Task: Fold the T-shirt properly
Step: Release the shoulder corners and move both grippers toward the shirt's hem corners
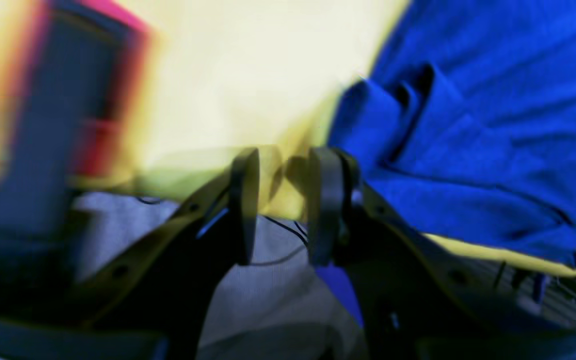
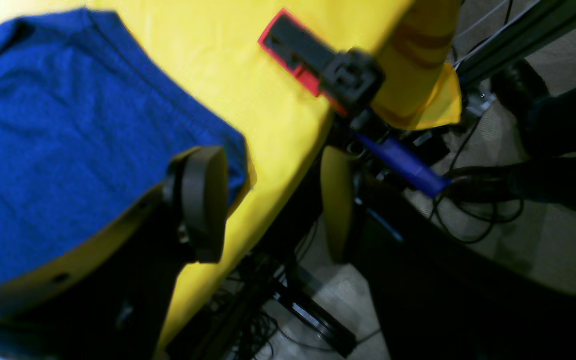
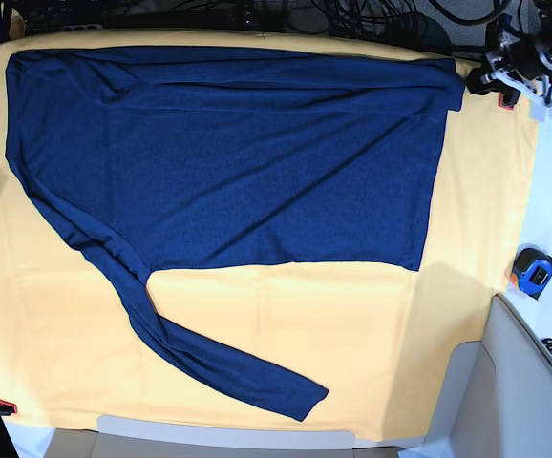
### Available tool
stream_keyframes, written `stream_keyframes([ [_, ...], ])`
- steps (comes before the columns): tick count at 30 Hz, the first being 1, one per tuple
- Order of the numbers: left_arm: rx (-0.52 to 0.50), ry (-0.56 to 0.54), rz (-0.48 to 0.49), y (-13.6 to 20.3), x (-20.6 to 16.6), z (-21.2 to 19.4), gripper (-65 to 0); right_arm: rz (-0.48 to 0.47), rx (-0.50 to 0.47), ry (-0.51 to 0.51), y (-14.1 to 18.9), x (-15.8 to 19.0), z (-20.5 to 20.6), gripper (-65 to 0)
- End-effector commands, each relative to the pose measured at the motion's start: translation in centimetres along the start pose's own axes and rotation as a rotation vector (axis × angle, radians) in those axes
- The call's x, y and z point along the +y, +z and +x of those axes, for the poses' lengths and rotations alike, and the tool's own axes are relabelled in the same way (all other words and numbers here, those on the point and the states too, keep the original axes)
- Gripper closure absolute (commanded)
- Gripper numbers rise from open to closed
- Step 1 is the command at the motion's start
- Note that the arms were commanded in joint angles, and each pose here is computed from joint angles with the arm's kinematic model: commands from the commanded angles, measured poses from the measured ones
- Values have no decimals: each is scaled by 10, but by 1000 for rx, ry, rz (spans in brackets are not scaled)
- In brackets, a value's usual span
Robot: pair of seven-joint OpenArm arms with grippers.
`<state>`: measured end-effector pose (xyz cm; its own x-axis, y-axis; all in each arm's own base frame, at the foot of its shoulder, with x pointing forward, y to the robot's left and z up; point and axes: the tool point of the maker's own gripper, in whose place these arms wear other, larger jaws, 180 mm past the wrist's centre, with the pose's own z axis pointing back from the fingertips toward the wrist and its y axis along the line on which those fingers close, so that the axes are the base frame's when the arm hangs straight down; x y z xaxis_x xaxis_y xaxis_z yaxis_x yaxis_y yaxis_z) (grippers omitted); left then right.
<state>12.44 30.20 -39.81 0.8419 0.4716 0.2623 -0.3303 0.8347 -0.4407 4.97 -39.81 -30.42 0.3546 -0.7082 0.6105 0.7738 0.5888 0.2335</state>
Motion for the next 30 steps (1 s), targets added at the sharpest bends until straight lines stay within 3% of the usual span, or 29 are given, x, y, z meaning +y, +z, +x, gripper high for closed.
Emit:
stream_keyframes([
  [1, -11, -13, 4, 7, 1, 8, -151, 0, -35, 19, 5, 0, 11, -285],
  [6, -3, 3, 25, 20, 10, 11, -151, 19, -51, 6, 2, 7, 15, -285],
  [11, 16, -24, -17, 15, -6, 23, -149, 66, -77, -18, -5, 23, 20, -284],
  [16, -96, -180, -97, 13, -35, 68, -149, 133, -58, -30, -17, 48, 12, -283],
  [24, -145, -302, -187, -2, -81, 104, -151, 301, -66, -25, -37, 115, 20, -285],
  [30, -60, -296, -152, -45, -83, 117, -151, 358, -57, 109, -75, 181, 37, -284],
])
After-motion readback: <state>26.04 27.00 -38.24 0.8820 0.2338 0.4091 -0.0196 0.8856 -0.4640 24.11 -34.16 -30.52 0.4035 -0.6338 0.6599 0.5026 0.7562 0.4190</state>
